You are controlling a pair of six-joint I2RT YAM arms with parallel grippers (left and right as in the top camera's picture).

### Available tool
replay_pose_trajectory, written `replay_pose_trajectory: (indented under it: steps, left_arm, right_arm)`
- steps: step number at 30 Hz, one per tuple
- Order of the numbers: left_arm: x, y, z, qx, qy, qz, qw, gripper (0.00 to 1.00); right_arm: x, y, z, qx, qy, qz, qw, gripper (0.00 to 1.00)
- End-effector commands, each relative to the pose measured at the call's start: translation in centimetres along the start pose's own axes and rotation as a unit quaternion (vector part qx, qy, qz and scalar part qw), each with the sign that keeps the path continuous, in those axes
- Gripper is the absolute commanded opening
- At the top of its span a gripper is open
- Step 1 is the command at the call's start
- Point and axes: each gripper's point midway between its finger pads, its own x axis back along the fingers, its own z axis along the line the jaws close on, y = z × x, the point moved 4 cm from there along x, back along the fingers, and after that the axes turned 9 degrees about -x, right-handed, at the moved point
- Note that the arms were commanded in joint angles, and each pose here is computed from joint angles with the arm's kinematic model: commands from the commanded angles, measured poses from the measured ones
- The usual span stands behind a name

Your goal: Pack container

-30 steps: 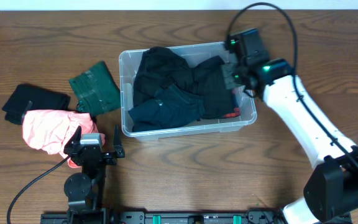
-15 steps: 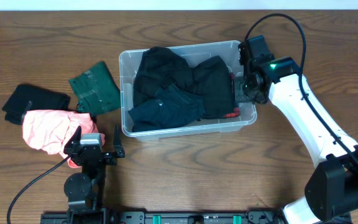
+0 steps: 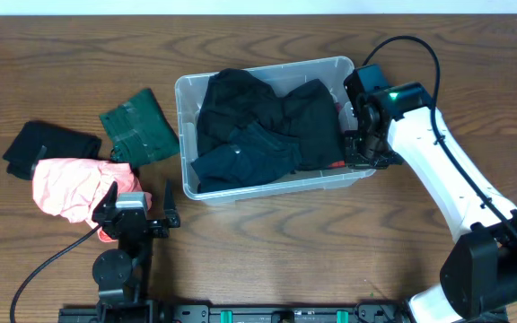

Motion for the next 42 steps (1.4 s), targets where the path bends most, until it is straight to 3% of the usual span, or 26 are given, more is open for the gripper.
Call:
replay_pose_trajectory:
  steps: [1,17,24,29,30,31,32,37,42]
  left_arm:
    - [-0.2,-1.4,-0.3,0.005,-0.005,0.018,1.0,0.98]
    - [-0.2,-1.4,-0.3,0.005,-0.005,0.018,1.0,0.98]
    - [-0.2,-1.4,-0.3,0.005,-0.005,0.018,1.0,0.98]
    - [-0.2,-1.4,-0.3,0.005,-0.005,0.018,1.0,0.98]
    - [-0.2,-1.4,-0.3,0.005,-0.005,0.018,1.0,0.98]
    - [-0.2,-1.4,-0.3,0.005,-0.005,0.018,1.0,0.98]
    - [-0.2,-1.4,-0.3,0.005,-0.005,0.018,1.0,0.98]
    - [-0.2,-1.4,-0.3,0.02,-0.007,0.018,1.0,0.98]
    - [0.2,-1.2,-0.3,0.095,-0.008,0.041,0.995,0.98]
  right_arm:
    - [-0.2,-0.7,0.7,0.027,0.012,0.018,0.999,0.13]
    - [0.1,-3.7,2.7,0.094,0.007,0.054,0.994,0.09]
    - [0.9,0.7,4.0,0.105,0.052,-0.053,0.992,0.07]
    - [4.9,3.3,3.0,0.08,0.09,-0.143,0.982,0.1]
    - [5.9,3.6,2.4,0.072,0.097,-0.16,0.98,0.14]
    - [6.8,3.8,1.8,0.062,0.102,-0.176,0.977,0.51]
    - [7.8,3.9,1.1,0.053,0.106,-0.192,0.974,0.99]
    - [10.6,4.0,-2.9,0.002,0.108,-0.231,0.967,0.99]
    - [11.2,4.1,-6.9,-0.052,0.092,-0.234,0.966,0.99]
